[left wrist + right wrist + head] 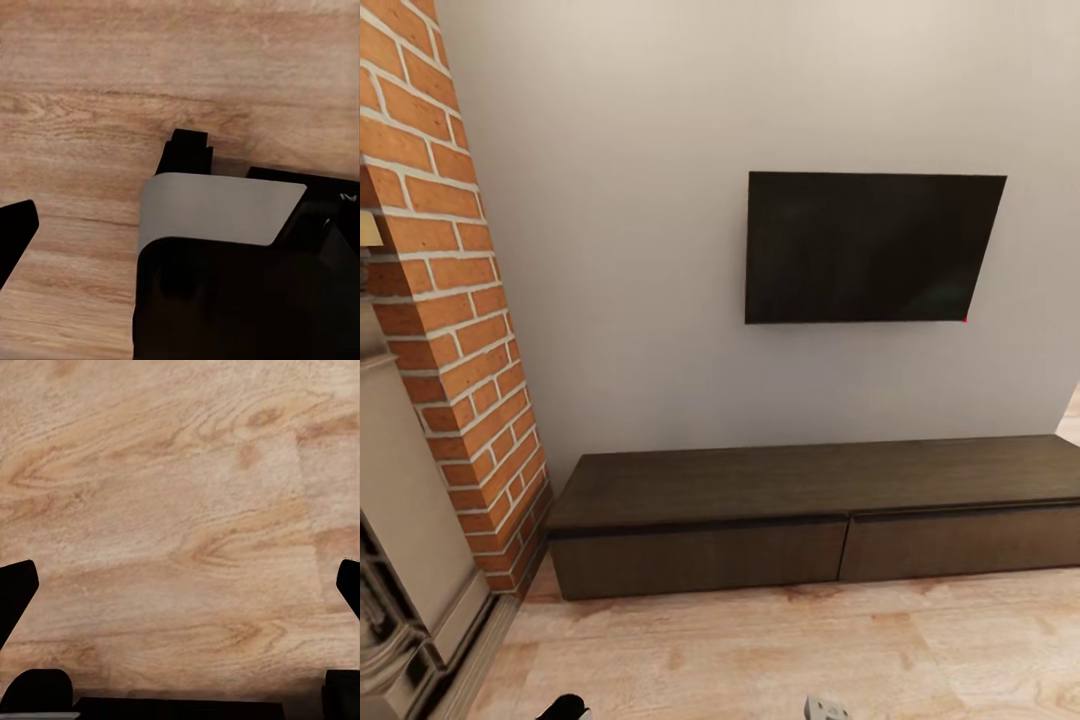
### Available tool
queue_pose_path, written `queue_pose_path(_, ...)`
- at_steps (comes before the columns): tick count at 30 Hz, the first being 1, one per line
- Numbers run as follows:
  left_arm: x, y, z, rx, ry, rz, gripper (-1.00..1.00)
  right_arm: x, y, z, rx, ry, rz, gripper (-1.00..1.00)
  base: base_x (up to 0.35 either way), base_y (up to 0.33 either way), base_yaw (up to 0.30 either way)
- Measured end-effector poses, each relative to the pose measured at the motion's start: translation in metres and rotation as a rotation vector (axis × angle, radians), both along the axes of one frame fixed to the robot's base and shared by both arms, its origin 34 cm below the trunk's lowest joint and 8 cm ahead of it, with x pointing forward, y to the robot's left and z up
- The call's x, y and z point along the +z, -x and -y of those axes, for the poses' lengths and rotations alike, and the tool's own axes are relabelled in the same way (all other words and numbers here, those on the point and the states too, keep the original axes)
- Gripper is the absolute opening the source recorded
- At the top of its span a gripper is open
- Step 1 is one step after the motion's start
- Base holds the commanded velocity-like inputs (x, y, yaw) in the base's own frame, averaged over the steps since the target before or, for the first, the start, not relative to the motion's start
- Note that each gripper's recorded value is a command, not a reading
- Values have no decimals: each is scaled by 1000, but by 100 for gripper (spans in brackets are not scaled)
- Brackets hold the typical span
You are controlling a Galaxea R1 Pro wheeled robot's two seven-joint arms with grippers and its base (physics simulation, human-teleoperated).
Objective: Place each of the two pumpkins and all three candles from the living room inside a cabinet in the living room (use any cabinet), then make sure every cabinet is closed, and position the cauldron so it is next to a table in the living room.
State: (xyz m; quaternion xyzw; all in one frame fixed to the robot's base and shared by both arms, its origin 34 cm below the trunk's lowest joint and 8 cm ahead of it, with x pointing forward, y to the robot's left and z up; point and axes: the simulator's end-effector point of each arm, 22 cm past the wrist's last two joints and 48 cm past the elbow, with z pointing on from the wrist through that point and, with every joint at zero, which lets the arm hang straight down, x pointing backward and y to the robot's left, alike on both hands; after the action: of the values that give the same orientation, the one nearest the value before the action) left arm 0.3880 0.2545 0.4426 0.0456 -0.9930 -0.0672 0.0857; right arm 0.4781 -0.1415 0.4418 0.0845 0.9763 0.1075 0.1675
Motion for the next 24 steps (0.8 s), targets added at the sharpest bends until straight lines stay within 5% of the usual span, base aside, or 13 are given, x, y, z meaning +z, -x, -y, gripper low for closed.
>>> queue_pose_path(9, 10, 8, -9, 20, -21, 9, 100, 8, 17, 0, 1, 1, -26, 100, 0, 0, 0)
queue_pose_path(16, 5, 23, -34, 57, -93, 79, 100, 2, 56, 6, -19, 19, -10, 100, 0, 0, 0)
queue_pose_path(24, 5, 29, -57, -45, -184, 246, 100, 5, 81, 28, -59, 79, 29, 100, 0, 0, 0)
